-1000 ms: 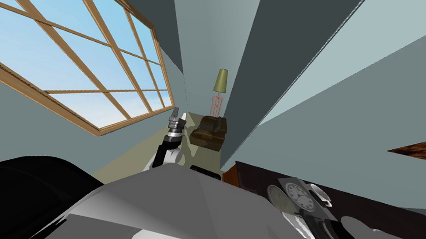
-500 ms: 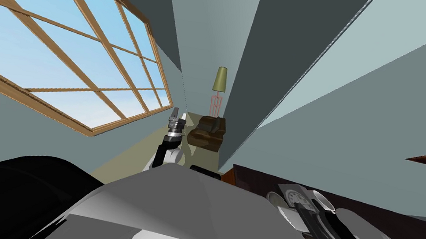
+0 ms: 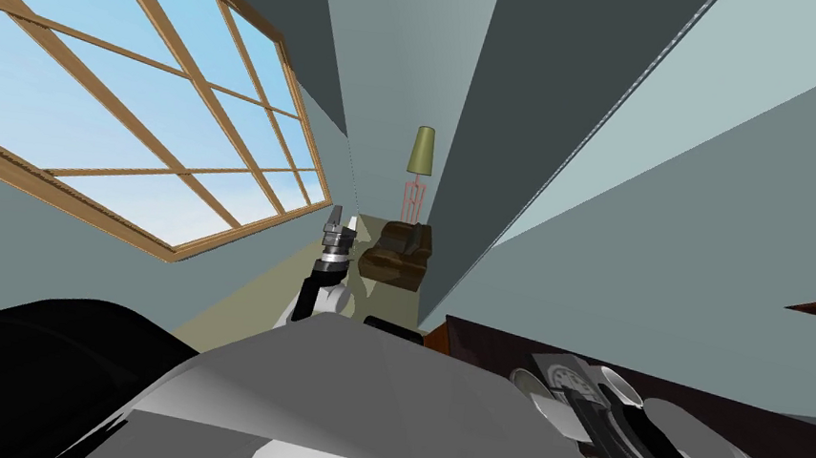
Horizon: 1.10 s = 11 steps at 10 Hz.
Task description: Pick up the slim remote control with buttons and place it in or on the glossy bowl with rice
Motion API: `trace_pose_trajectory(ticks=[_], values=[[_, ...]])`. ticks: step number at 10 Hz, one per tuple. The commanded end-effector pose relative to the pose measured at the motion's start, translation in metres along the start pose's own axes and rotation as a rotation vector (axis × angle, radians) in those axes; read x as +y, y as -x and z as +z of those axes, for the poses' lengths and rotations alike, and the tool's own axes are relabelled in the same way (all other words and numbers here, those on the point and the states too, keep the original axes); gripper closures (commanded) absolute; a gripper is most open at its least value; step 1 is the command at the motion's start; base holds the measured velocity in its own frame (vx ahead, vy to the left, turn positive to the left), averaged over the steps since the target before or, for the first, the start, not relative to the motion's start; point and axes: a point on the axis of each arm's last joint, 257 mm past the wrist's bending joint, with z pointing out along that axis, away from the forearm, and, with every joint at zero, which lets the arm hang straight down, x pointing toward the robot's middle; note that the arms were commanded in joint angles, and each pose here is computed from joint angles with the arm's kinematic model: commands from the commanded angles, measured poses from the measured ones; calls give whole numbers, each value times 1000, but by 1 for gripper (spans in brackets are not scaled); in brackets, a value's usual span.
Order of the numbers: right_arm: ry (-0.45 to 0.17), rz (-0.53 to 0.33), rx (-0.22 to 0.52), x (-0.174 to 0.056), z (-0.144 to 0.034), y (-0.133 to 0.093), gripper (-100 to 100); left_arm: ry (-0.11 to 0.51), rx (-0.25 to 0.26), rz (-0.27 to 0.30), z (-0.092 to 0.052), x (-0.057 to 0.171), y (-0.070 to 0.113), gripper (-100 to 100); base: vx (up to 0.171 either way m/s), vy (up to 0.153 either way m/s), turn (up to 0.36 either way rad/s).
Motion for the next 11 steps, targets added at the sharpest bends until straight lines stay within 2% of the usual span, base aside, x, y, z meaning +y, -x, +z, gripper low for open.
trace_pose_trajectory(ticks=[1, 2, 3, 5, 7, 8, 9, 11], values=[[0, 0, 0, 0, 0, 0, -100, 0, 0, 0, 0, 0, 0, 0, 0, 0, 0], [0, 0, -1, 0, 0, 1, 0, 0, 0, 0, 0, 0, 0, 0, 0, 0, 0], [-2, -10, -2, -9, -15, -4, -100, 0, 0, 0, 0, 0, 0, 0, -7, 18, -72], [-3, -17, -3, -14, -26, -6, -100, 0, 0, 0, 0, 0, 0, 0, -14, 32, -41], [-5, -31, -4, -25, -48, -10, -100, 0, 0, 0, 0, 0, 0, 0, -12, 25, -59], [-7, -26, -2, -22, -41, -11, -100, 0, 0, 0, 0, 0, 0, 0, -4, 14, -13], [-5, -27, -4, -22, -42, -10, 0, 0, 0, 0, 0, 0, 0, 0, 0, 0, 0], [-5, -27, -4, -22, -42, -10, 0, 0, 0, 0, 0, 0, 0, 0, 0, 0, 0]])
